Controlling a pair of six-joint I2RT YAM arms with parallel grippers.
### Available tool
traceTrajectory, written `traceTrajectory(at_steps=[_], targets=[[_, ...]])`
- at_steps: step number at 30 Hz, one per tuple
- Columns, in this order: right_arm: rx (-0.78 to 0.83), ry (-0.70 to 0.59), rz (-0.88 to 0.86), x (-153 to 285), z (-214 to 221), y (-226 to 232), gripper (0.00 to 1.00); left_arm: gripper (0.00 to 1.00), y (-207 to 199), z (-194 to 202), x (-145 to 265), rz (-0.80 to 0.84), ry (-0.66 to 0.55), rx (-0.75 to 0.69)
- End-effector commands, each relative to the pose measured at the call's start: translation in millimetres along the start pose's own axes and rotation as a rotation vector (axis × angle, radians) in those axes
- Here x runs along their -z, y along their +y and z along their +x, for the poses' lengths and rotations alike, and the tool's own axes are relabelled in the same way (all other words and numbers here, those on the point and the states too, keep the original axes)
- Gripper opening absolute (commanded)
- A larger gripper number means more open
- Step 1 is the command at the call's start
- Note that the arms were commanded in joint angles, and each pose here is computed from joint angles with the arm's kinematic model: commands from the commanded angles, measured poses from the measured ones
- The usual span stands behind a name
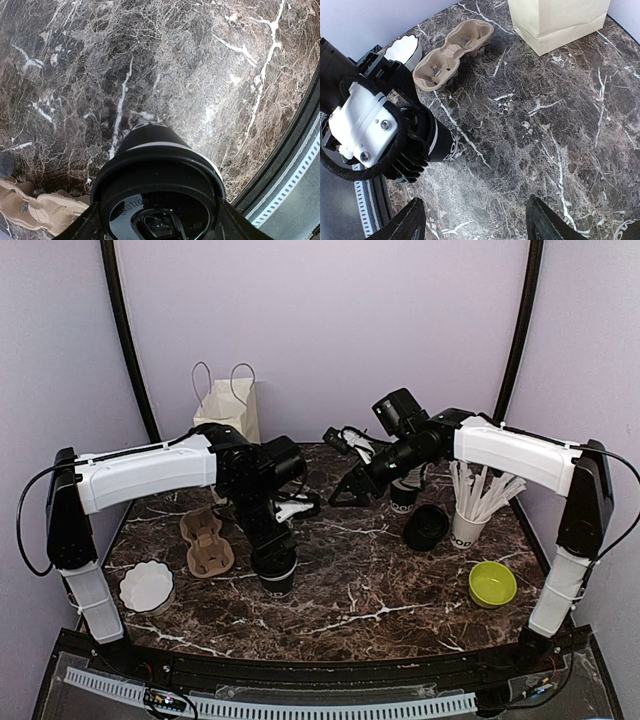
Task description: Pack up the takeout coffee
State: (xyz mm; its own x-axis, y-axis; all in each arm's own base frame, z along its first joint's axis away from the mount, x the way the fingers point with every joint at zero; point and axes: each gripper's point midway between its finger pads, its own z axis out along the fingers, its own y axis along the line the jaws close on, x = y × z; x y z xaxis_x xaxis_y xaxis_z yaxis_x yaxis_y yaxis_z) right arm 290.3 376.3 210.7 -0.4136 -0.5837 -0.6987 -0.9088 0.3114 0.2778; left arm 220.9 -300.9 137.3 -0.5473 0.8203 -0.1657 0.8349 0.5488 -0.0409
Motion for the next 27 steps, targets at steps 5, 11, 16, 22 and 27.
traceTrajectory(at_steps=[5, 11, 16, 22, 27], targets=[[0.022, -0.003, -0.009, -2.1, -1.5, 5.6, 0.69, 0.93, -6.8, -1.5, -8.7, 0.033, 0.002, -0.018], [0.021, -0.003, -0.012, -2.1, -2.1, 6.0, 0.69, 0.99, -5.5, -5.5, 2.0, 0.020, -0.038, -0.016], [0.018, -0.004, -0.017, -1.9, -3.7, 6.6, 0.69, 0.99, -3.6, -7.7, 13.4, 0.005, -0.068, -0.005], [0.017, -0.001, -0.016, -1.9, -3.5, 7.5, 0.70, 0.99, -2.1, -11.3, 36.2, -0.013, -0.128, 0.011], [0.004, -0.003, 0.009, 1.6, -2.1, 5.9, 0.70, 0.99, 2.2, -15.4, 68.7, -0.041, -0.243, 0.041]])
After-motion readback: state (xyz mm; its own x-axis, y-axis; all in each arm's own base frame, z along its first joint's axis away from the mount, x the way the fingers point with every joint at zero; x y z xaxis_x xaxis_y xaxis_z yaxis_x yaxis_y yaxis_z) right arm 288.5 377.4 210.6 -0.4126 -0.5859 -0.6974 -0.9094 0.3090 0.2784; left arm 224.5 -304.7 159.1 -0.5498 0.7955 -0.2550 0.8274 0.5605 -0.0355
